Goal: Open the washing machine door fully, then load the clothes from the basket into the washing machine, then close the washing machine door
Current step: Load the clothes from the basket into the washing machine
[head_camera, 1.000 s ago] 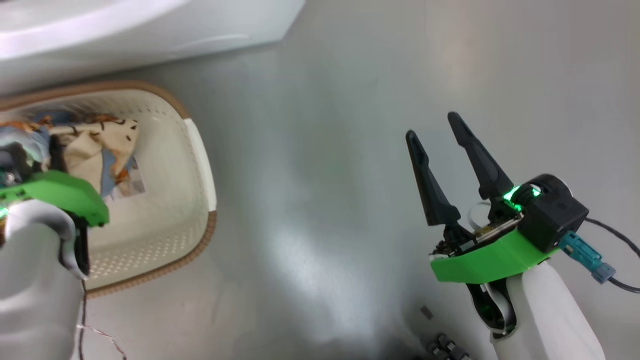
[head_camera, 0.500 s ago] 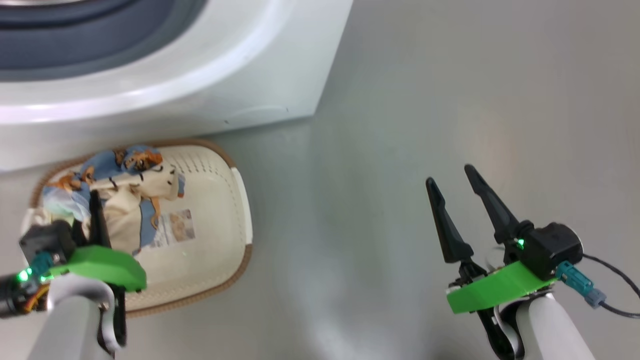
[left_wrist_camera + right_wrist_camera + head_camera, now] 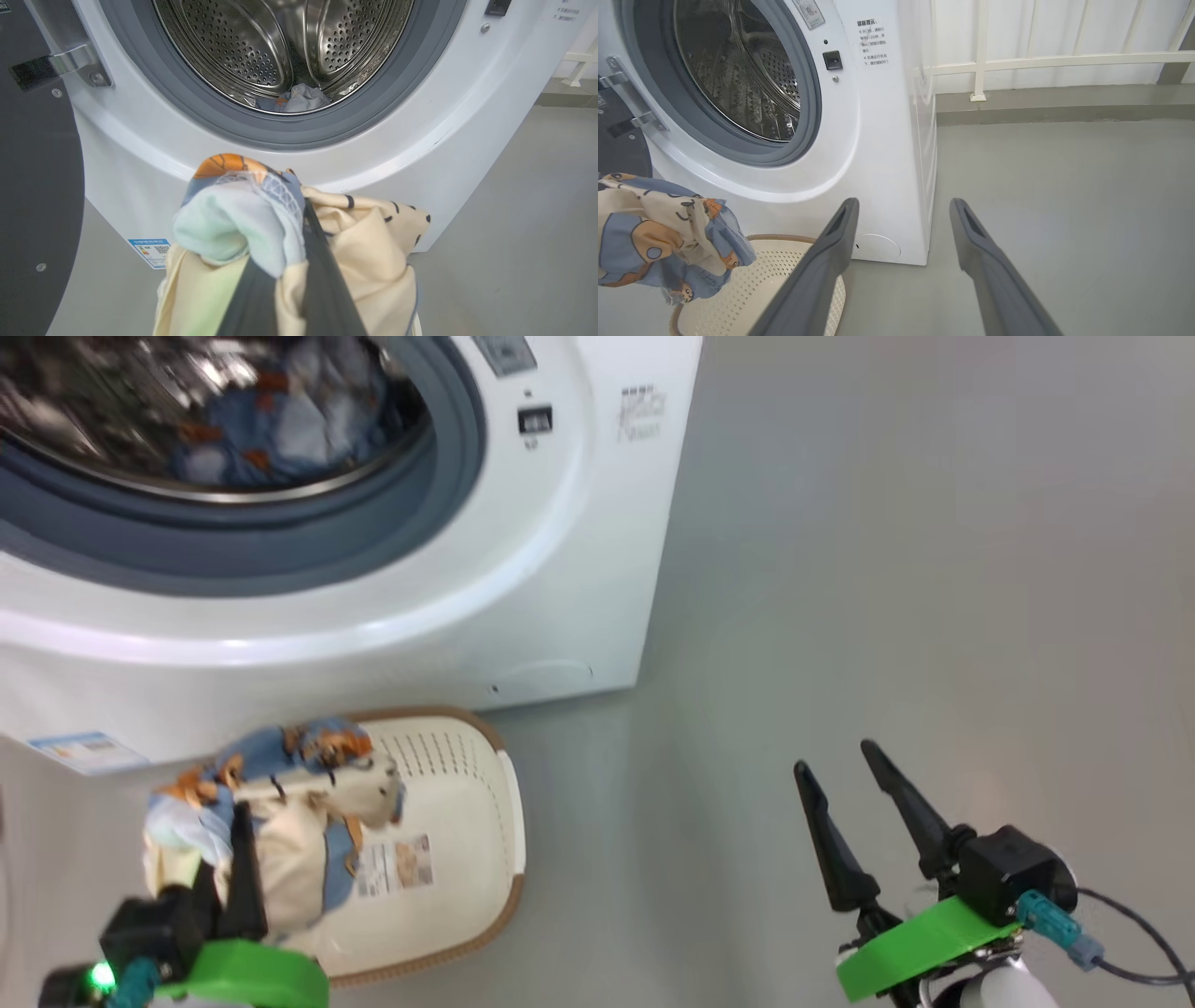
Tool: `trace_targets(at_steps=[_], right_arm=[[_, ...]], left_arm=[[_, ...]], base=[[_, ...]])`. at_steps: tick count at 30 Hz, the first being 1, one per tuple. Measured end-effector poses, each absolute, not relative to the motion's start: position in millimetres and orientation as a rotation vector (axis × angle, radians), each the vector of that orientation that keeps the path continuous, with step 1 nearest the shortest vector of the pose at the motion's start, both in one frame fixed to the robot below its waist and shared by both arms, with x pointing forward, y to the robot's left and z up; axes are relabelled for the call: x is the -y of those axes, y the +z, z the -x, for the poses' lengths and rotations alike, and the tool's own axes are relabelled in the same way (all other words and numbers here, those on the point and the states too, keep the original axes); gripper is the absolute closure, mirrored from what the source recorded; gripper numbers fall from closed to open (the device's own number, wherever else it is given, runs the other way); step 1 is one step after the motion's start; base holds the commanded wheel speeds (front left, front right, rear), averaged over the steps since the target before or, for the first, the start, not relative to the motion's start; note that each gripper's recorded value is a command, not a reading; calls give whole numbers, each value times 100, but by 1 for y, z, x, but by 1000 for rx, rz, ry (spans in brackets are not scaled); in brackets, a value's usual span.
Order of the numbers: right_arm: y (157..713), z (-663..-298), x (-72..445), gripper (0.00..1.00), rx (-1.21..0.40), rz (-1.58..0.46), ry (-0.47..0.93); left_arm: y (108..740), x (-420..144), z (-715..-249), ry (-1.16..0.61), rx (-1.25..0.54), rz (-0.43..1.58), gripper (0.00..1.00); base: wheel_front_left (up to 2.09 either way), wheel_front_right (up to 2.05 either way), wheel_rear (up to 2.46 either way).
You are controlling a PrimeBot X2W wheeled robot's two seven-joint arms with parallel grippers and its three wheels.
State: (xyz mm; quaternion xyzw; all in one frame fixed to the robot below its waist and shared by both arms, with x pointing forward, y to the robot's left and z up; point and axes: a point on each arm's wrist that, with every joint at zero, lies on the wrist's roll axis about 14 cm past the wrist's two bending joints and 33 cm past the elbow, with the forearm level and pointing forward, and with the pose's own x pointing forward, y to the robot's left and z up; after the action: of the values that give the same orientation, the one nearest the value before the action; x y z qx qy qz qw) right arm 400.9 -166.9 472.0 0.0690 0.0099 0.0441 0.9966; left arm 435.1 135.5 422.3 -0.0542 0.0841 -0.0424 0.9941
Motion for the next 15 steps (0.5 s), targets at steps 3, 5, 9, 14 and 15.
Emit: trace_targets(at_steps=[3,5,9,14,15], right_arm=[[481,-392,162,0,-5,-141,101],[487,-385,159,0,4,-143,110],[499,-373,152,0,26,-138,134],[510,-358,143,0,45,-140,161],[512,-355,142,0,47,-140,164]], left_arm=[[439,-136,-419,-89,-132,108,100],[450,-138,-409,-88,-105,105,100],[470,-140,-393,-91,-67,99,100],[485,-145,-373,-84,-42,91,100],[487,-146,-369,-82,-39,90,100]], base=[[0,0,0],[0,0,0],[0,0,0],[0,0,0],[0,0,0]])
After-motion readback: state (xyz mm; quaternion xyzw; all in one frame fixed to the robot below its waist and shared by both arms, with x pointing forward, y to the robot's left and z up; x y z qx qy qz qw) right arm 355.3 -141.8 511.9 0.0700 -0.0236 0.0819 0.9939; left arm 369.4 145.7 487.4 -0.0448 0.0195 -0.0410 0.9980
